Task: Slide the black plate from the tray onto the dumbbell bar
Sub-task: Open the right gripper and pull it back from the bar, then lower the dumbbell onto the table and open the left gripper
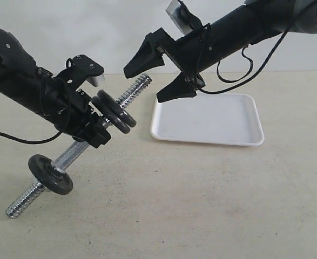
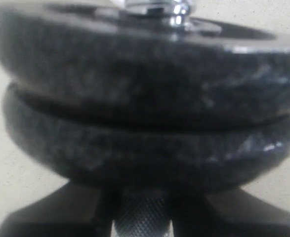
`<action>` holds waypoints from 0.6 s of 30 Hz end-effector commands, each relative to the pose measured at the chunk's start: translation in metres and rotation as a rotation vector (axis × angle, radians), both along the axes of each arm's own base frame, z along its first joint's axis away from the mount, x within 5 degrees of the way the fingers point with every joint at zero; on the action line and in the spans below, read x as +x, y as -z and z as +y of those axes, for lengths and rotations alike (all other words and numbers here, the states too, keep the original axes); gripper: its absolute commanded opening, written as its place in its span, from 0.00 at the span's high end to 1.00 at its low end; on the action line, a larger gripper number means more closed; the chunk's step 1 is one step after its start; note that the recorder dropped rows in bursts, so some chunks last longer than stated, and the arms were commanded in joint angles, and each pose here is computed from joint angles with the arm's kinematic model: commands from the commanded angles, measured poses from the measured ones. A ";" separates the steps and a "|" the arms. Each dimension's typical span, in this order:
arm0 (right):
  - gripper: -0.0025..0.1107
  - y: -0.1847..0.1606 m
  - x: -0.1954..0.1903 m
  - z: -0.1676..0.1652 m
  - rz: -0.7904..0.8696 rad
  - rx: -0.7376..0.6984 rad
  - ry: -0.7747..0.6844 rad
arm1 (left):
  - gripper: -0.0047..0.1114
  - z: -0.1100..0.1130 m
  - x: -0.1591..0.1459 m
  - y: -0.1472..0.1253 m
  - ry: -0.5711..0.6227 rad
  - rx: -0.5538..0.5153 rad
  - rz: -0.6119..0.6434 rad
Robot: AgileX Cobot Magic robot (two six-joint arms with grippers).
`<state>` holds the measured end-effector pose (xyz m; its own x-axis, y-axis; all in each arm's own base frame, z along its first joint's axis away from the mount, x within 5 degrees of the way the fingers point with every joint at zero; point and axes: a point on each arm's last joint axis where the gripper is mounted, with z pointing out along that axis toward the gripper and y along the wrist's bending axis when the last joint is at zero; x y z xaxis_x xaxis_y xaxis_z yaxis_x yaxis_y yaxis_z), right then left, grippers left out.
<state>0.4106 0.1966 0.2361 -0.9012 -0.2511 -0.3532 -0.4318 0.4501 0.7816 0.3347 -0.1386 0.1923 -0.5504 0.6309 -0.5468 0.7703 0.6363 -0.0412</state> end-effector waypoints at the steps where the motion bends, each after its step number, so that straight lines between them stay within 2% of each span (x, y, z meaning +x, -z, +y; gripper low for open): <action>1: 0.08 -0.008 -0.002 0.000 -0.013 0.015 -0.005 | 0.92 -0.003 0.007 -0.041 -0.088 -0.113 -0.132; 7: 0.08 -0.005 0.002 -0.011 -0.030 -0.024 0.002 | 0.92 -0.003 0.006 -0.041 -0.084 -0.113 -0.125; 15: 0.08 -0.002 0.015 -0.051 -0.011 -0.081 0.092 | 0.92 -0.003 0.007 -0.041 -0.091 -0.114 -0.131; 18: 0.08 -0.007 0.017 -0.060 -0.013 -0.079 0.118 | 0.92 -0.002 0.010 -0.042 -0.180 -0.149 -0.124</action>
<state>0.4298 0.1418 0.2299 -0.9288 -0.1770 -0.3256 -0.3673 0.5559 0.7456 0.3350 -0.1385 0.1924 -0.5679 0.6148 -0.5473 0.7561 0.6524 -0.0516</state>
